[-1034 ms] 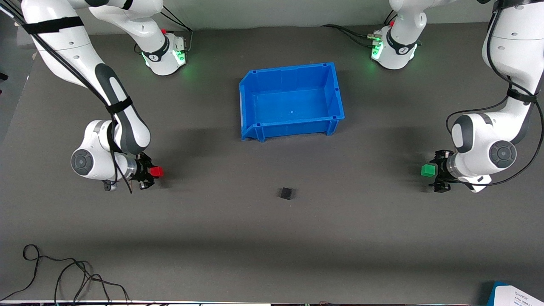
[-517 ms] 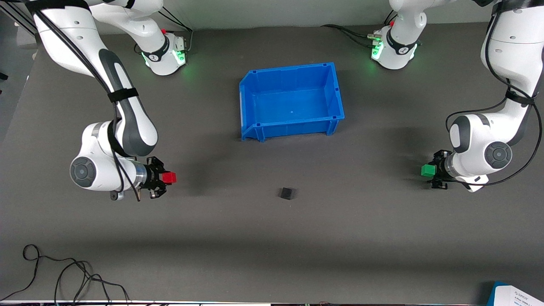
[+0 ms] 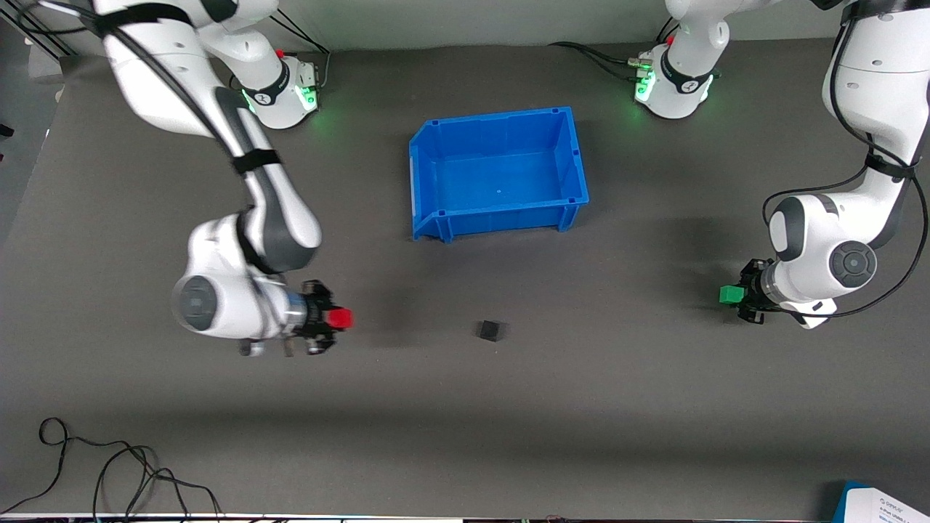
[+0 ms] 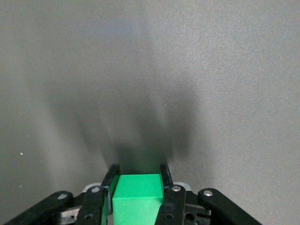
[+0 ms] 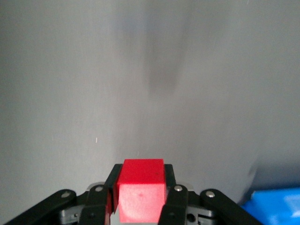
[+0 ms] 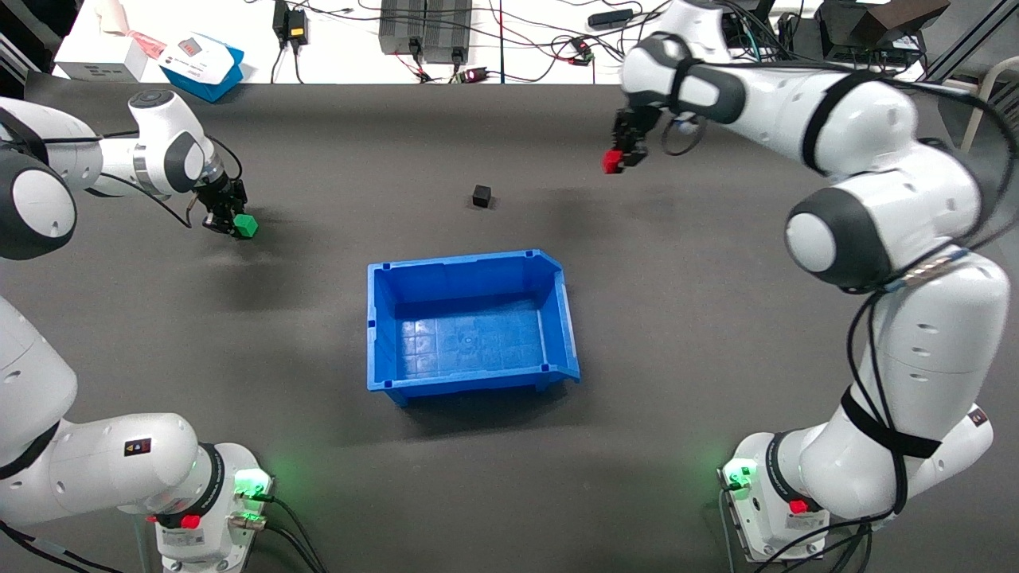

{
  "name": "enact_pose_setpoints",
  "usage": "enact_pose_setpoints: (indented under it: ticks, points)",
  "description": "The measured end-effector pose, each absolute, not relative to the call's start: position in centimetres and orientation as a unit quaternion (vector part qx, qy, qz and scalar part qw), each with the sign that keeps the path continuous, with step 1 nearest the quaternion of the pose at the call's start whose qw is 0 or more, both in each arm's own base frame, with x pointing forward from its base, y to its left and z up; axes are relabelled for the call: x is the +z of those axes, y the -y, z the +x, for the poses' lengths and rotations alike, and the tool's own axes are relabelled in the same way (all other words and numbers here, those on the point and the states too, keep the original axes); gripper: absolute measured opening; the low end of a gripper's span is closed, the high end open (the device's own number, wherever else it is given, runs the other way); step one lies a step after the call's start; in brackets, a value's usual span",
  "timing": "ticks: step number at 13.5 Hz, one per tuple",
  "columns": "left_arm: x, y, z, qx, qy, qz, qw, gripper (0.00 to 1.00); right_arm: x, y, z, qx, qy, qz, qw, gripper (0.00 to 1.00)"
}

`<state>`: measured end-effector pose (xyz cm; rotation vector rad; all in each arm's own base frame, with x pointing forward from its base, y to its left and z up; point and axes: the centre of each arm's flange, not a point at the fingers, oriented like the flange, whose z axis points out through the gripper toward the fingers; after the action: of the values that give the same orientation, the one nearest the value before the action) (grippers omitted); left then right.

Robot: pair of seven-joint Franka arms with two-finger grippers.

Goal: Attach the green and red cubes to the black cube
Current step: 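Carry the red cube beside the black cube while the left gripper carries the green cube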

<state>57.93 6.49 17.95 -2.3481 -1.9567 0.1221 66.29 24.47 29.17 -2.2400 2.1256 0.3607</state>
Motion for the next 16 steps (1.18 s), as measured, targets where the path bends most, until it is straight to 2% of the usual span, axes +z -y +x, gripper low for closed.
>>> enact_pose_setpoints:
  ticks: [2,5,9,12,16]
  points:
    - [19.1,-6.7,58.3,0.043,0.641,-0.765,0.046,0.37,28.1,-28.6,67.3,0.108,-0.707,-0.699,0.020,0.39]
    - [23.9,-7.1,60.6,0.043,0.663,-0.745,0.056,0.37,26.0,-32.3,68.8,0.098,-0.736,-0.669,0.034,0.39]
    - [29.7,-4.4,63.4,0.043,0.672,-0.736,0.065,0.37,23.6,-36.1,69.3,0.093,-0.759,-0.639,0.080,0.39]
    - [32.2,0.0,65.0,0.034,0.665,-0.744,0.049,0.37,21.7,-40.4,67.8,0.102,-0.760,-0.637,0.086,0.39]
    - [33.4,6.6,65.5,0.031,0.667,-0.744,0.030,0.37,17.3,-44.2,64.7,0.092,-0.752,-0.650,0.054,0.39]
